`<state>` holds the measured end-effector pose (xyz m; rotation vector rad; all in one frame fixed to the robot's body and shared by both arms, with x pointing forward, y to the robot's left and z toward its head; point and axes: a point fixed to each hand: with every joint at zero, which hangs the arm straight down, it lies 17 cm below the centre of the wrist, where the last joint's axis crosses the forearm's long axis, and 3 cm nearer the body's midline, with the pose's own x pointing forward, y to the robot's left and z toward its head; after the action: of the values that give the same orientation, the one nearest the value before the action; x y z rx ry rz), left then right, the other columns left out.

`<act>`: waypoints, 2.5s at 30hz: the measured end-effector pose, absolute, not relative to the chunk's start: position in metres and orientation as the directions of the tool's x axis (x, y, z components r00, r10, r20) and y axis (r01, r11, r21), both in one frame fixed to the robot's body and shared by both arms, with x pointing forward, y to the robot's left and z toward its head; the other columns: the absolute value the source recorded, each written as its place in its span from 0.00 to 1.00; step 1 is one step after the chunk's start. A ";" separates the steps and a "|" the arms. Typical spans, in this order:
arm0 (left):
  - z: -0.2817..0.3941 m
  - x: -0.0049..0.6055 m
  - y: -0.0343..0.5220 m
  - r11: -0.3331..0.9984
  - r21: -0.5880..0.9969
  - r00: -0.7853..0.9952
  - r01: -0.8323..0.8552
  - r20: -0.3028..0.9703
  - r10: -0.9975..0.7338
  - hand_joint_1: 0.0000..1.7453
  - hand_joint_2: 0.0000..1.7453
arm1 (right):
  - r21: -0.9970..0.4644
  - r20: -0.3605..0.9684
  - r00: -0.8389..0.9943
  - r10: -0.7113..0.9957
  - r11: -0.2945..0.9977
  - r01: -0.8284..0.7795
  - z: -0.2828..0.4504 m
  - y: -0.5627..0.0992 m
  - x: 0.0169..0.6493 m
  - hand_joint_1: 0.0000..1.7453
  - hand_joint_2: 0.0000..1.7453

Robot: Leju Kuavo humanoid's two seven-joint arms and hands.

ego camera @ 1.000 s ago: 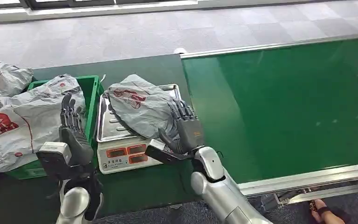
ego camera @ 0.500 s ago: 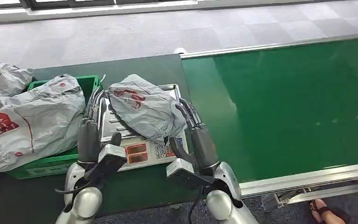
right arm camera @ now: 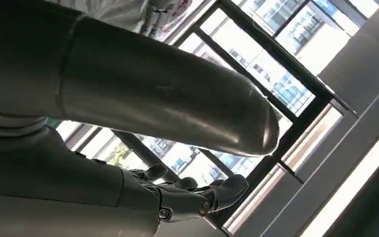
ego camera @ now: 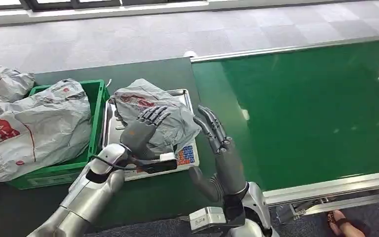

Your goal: Moved the parcel from conveyor to table for the left to box.

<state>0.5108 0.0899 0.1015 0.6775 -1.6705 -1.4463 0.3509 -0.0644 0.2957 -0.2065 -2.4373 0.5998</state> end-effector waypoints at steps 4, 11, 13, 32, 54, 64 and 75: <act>0.076 0.512 0.083 0.156 0.972 -0.537 0.178 0.229 -0.812 0.00 1.00 | -0.464 0.526 -0.798 0.293 0.885 0.019 0.294 -0.071 0.352 0.00 0.00; 0.045 0.503 0.066 0.147 0.948 -0.520 0.283 0.280 -0.807 1.00 1.00 | -0.459 0.530 -0.792 0.302 0.888 0.030 0.293 -0.074 0.352 0.00 0.00; 0.039 0.499 0.060 0.137 0.944 -0.530 0.300 0.284 -0.799 1.00 1.00 | -0.457 0.530 -0.792 0.301 0.889 0.032 0.293 -0.075 0.352 0.00 0.00; 0.060 0.512 0.059 0.232 0.927 -0.519 0.296 0.360 -0.775 1.00 1.00 | -0.460 0.553 -0.771 0.315 0.887 0.032 0.282 -0.078 0.352 0.00 0.00; 0.172 0.533 0.145 0.179 0.965 -0.524 -0.194 0.053 -0.850 1.00 1.00 | -0.472 0.580 -0.748 0.323 0.882 0.015 0.253 -0.085 0.340 0.00 0.00; 0.270 0.515 0.204 -0.120 0.719 -0.320 -0.685 -0.445 -0.836 1.00 1.00 | -0.465 0.591 -0.750 0.297 0.885 -0.016 0.244 -0.077 0.333 0.00 1.00; 0.193 0.531 0.281 -0.268 0.800 -0.202 -0.537 -0.431 -0.880 1.00 1.00 | -0.466 0.601 -0.740 0.301 0.885 -0.018 0.235 -0.076 0.333 0.00 1.00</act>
<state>0.5307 0.2807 0.1930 1.7332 -1.6548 -1.4600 0.3327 -0.0763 0.2347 -0.2027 -2.3416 0.5871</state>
